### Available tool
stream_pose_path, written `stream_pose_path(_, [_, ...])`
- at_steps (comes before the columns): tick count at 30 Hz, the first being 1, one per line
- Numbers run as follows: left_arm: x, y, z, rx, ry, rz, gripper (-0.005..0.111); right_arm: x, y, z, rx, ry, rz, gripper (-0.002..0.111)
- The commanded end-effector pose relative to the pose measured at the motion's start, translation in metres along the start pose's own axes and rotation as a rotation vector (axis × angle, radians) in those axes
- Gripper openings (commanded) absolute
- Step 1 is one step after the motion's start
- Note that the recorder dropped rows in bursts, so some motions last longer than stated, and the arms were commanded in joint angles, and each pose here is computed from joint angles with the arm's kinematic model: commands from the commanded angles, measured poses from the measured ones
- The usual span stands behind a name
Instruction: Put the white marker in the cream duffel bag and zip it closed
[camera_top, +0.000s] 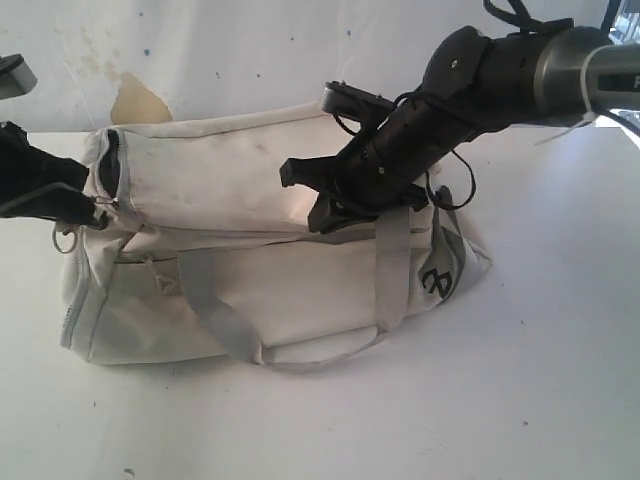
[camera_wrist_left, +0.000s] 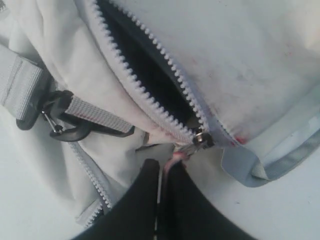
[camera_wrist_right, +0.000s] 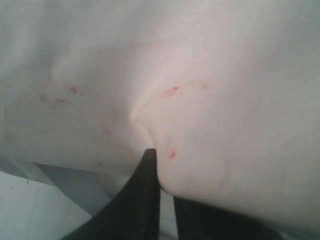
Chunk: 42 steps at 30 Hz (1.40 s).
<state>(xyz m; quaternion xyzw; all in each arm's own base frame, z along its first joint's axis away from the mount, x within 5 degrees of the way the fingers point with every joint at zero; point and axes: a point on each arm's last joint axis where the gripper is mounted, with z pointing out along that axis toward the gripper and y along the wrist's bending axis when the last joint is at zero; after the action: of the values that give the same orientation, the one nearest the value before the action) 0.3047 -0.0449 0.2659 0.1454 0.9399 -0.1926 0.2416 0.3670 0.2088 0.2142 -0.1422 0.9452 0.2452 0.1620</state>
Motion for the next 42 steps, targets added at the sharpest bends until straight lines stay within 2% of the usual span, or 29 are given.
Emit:
stream_pose_path(1, [-0.005, 0.021, -0.017, -0.155, -0.009, 0.087, 0.000, -0.002, -0.028, -0.004, 0.172, 0.003, -0.148, 0.000])
stream_pose_path(4, [-0.002, 0.025, -0.019, -0.183, 0.018, 0.080, 0.000, -0.004, -0.028, -0.004, 0.177, -0.017, -0.153, 0.000])
stream_pose_path(13, [-0.003, 0.015, -0.017, -0.072, 0.000, 0.010, 0.000, -0.006, -0.026, -0.004, 0.154, -0.038, -0.203, 0.003])
stream_pose_path(15, [-0.002, 0.013, -0.017, -0.049, 0.011, 0.058, 0.000, -0.006, -0.020, -0.007, 0.107, -0.045, -0.225, 0.014])
stream_pose_path(21, [-0.002, 0.013, -0.017, -0.051, 0.008, 0.062, 0.000, -0.008, -0.003, -0.025, 0.006, -0.093, -0.264, 0.047])
stream_pose_path(24, [-0.002, 0.013, -0.017, -0.051, 0.008, 0.062, 0.000, -0.008, 0.002, -0.034, -0.003, -0.093, -0.290, 0.054])
stream_pose_path(31, [-0.002, 0.013, -0.017, -0.051, 0.008, 0.062, 0.000, 0.002, 0.007, -0.036, -0.060, -0.005, -0.279, 0.054])
stream_pose_path(42, [-0.002, 0.013, -0.017, -0.044, 0.017, 0.062, 0.000, 0.002, 0.014, -0.039, -0.106, 0.012, -0.368, 0.054])
